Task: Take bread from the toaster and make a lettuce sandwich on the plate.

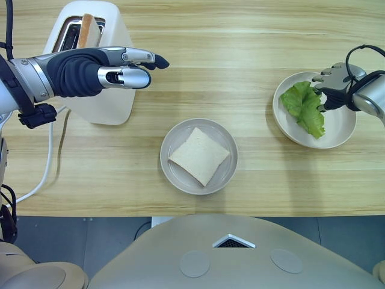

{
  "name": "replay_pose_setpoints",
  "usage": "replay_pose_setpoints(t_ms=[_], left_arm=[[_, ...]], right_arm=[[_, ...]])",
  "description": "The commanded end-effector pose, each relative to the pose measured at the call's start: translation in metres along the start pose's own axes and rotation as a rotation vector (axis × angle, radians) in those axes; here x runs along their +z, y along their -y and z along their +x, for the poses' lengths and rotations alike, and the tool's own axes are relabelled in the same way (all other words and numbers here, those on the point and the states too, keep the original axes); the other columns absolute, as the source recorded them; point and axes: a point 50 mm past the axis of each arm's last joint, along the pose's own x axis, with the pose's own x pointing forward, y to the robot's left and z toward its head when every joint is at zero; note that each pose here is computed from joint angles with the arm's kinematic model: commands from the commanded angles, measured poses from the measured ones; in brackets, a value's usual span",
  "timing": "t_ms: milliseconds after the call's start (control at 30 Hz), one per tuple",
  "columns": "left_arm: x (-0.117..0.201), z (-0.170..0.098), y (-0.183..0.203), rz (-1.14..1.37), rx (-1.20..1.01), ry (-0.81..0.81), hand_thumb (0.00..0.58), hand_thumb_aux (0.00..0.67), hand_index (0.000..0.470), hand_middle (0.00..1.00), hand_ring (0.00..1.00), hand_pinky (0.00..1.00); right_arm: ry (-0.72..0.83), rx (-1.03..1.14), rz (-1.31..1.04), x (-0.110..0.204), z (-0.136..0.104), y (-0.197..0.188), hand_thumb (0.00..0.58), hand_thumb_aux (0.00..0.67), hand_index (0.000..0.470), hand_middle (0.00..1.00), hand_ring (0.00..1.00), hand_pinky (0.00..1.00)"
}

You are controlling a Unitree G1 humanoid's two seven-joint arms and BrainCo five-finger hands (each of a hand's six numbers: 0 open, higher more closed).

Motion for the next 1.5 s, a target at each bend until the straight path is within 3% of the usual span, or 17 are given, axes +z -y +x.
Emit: replay_pose_setpoints(t_ms=[33, 367, 767, 1133, 1500], left_arm=[[-0.001, -0.001, 0.000, 0.000, -0.012, -0.007, 0.000, 0.000, 0.000, 0.00, 0.00, 0.00], [0.000, 0.000, -0.001, 0.000, -0.013, -0.005, 0.000, 0.000, 0.000, 0.00, 0.00, 0.00], [0.001, 0.000, -0.001, 0.001, -0.013, -0.003, 0.000, 0.000, 0.000, 0.00, 0.00, 0.00], [0.001, -0.001, -0.001, 0.003, -0.008, -0.005, 0.000, 0.000, 0.000, 0.00, 0.00, 0.00], [0.003, -0.002, -0.002, 0.010, -0.005, -0.003, 0.000, 0.000, 0.000, 0.00, 0.00, 0.00]], right_arm=[[-0.031, -0.018, 0.008, -0.004, 0.003, 0.005, 0.434, 0.334, 0.234, 0.00, 0.00, 0.00], [-0.078, -0.055, -0.002, -0.014, 0.001, 0.015, 0.432, 0.331, 0.232, 0.00, 0.00, 0.00], [-0.012, -0.024, -0.031, 0.009, 0.011, 0.008, 0.441, 0.342, 0.240, 0.00, 0.00, 0.00], [-0.035, 0.039, -0.129, -0.004, 0.007, 0.002, 0.438, 0.339, 0.238, 0.00, 0.00, 0.00], [-0.003, 0.052, -0.170, 0.002, 0.016, -0.007, 0.454, 0.357, 0.251, 0.00, 0.00, 0.00]])
